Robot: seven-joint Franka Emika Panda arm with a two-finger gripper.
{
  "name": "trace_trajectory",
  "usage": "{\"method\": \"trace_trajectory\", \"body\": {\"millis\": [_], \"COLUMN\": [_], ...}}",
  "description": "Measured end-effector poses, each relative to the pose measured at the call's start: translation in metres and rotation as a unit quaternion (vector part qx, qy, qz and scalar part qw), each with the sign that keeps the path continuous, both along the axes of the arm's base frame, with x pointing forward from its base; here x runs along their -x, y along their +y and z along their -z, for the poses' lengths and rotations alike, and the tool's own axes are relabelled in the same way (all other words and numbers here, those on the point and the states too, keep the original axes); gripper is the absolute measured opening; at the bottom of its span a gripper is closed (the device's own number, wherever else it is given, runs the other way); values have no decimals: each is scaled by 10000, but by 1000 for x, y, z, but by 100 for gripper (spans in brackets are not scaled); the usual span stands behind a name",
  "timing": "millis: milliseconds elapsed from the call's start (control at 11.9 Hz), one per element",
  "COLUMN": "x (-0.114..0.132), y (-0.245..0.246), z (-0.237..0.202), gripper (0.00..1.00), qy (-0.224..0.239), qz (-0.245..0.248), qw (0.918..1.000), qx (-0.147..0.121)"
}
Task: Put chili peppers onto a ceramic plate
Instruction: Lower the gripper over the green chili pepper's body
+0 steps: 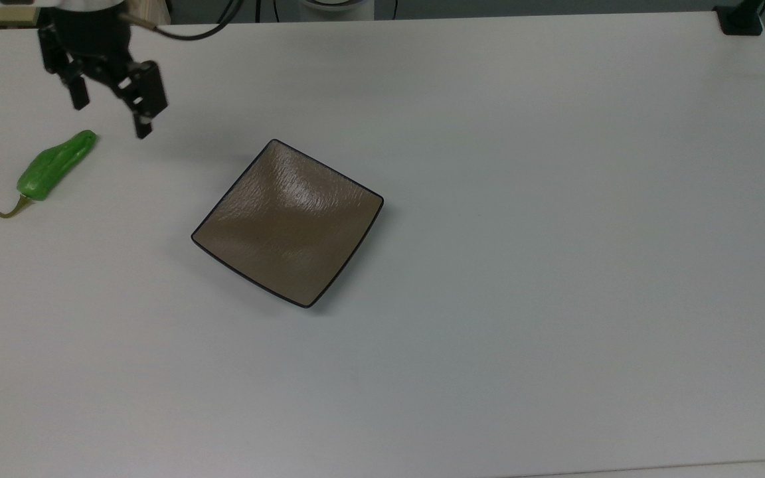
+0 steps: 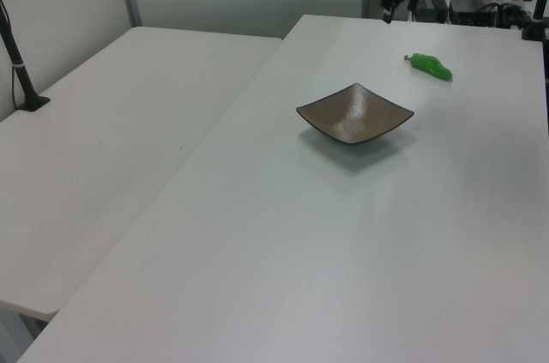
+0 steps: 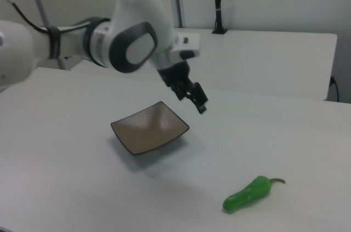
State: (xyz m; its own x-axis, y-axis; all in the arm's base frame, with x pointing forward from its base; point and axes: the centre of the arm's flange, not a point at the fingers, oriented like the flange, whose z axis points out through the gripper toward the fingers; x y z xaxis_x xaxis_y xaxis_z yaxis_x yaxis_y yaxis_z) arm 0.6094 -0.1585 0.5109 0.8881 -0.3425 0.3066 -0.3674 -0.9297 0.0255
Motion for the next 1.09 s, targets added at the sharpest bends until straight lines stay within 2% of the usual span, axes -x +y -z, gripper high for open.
{"method": "trace_trajectory", "body": {"millis": [420, 756, 1093], "x": [-12, -11, -1], "y": [-75, -101, -137], "z": [73, 125, 155], "gripper": [100, 100, 100], "qy": [-183, 168, 233], "qz": [470, 445, 646], "qw": [9986, 9982, 9968], "qx": [146, 375, 405]}}
